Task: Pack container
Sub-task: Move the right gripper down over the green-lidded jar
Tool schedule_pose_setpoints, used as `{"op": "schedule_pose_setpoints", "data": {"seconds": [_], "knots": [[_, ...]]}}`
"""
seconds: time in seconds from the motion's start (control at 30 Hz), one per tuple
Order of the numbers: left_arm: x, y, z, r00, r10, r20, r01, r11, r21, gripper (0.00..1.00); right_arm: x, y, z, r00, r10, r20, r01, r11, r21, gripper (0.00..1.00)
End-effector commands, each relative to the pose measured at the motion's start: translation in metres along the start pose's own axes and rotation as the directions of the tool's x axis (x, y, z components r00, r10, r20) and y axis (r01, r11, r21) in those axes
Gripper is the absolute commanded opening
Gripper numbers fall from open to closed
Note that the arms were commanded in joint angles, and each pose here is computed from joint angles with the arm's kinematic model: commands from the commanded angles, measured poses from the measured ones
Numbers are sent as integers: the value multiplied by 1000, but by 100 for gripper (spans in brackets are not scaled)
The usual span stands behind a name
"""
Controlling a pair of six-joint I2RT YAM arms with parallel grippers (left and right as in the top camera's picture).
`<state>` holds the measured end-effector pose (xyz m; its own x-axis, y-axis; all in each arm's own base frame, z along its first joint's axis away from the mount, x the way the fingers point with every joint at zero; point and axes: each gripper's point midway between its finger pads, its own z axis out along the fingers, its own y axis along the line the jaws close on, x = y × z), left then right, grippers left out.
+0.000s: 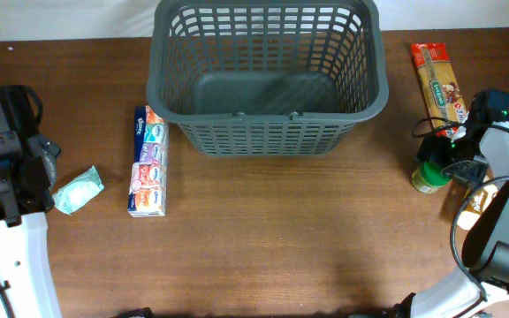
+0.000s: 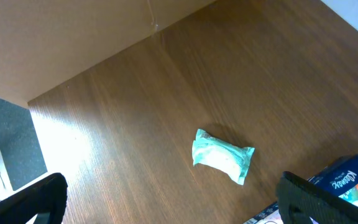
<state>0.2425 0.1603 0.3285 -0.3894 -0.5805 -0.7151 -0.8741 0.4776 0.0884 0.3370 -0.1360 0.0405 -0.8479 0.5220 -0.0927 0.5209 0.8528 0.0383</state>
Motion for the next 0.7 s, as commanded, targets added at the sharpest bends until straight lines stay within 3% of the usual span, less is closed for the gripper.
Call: {"op": "schedule_pose_setpoints", "data": {"seconds": [0.0, 0.33, 0.67], "knots": [[-2, 0, 0, 1000, -4, 1, 4, 1000, 2, 99, 1, -3, 8, 1000, 24, -18, -23, 999, 26, 99], [-2, 1, 0, 1000, -4, 1, 4, 1000, 1, 99, 2, -13, 9, 999, 35, -15, -33, 995, 93, 99], [-2, 1, 0, 1000, -3, 1, 3, 1000, 1, 99, 5, 10, 9, 999, -49, -11, 50, 991, 125, 99]]}}
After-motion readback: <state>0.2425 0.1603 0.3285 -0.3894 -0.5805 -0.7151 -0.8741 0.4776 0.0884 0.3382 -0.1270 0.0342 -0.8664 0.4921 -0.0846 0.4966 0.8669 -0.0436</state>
